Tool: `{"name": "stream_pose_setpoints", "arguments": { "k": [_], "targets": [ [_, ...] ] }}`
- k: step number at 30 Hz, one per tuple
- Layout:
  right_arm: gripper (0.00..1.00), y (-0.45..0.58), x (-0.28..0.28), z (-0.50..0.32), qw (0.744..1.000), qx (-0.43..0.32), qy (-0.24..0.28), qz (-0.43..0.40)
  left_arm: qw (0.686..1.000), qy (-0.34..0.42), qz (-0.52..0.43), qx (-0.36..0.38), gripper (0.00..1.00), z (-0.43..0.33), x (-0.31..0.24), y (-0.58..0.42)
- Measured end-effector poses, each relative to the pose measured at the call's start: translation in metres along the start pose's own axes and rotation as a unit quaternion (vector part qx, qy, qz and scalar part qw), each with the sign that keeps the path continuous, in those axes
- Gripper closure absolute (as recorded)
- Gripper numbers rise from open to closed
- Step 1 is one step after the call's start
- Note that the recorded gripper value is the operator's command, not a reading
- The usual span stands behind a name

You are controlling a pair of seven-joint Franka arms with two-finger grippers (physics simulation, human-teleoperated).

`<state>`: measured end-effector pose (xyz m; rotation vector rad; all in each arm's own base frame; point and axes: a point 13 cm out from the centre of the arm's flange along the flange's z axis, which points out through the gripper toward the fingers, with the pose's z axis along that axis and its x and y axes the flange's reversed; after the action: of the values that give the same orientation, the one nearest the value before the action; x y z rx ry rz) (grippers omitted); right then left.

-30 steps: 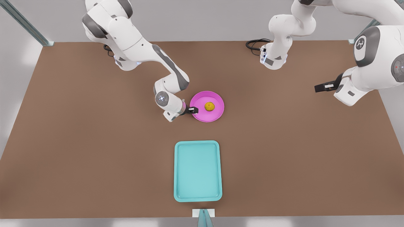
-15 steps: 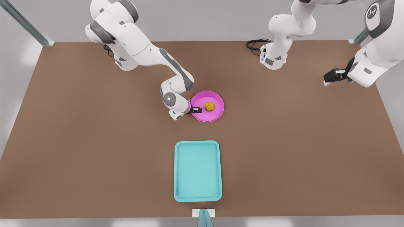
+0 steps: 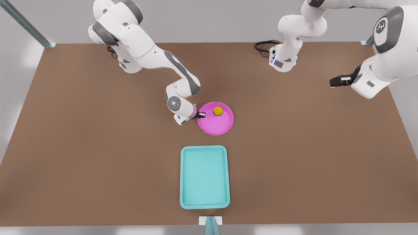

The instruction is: Place the orange on the plate with the left arm and the plate on the tray with the right arm

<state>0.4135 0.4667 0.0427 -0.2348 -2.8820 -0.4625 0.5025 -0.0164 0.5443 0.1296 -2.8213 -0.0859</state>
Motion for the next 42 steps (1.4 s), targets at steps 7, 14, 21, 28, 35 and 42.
{"name": "stream_pose_setpoints", "arguments": {
  "k": [7, 14, 21, 28, 35, 42],
  "targets": [
    [0.79, 0.019, -0.001, -0.023, 1.000, -0.015, -0.016, -0.019, 1.000, -0.005, -0.003, -0.001, 0.00, 0.005, -0.012, 0.002],
    [0.79, 0.047, -0.038, -0.074, 0.997, -0.053, -0.055, -0.025, 1.000, -0.018, -0.019, 0.002, 0.00, 0.007, -0.031, 0.016],
    [0.79, 0.036, -0.162, -0.154, 0.989, -0.106, -0.105, 0.013, 0.999, -0.036, -0.036, 0.009, 0.00, 0.017, -0.061, 0.032],
    [0.79, 0.013, -0.233, -0.168, 0.986, -0.125, -0.109, 0.002, 1.000, -0.024, -0.017, 0.012, 0.00, 0.025, -0.062, 0.013],
    [0.79, 0.021, -0.249, -0.144, 0.985, -0.132, -0.099, -0.046, 1.000, -0.020, 0.003, 0.013, 0.00, 0.024, -0.057, -0.006],
    [0.26, 0.022, -0.259, -0.144, 0.981, -0.134, -0.107, -0.090, 1.000, -0.013, 0.009, 0.012, 0.00, 0.027, -0.055, -0.012]
  ]
}}
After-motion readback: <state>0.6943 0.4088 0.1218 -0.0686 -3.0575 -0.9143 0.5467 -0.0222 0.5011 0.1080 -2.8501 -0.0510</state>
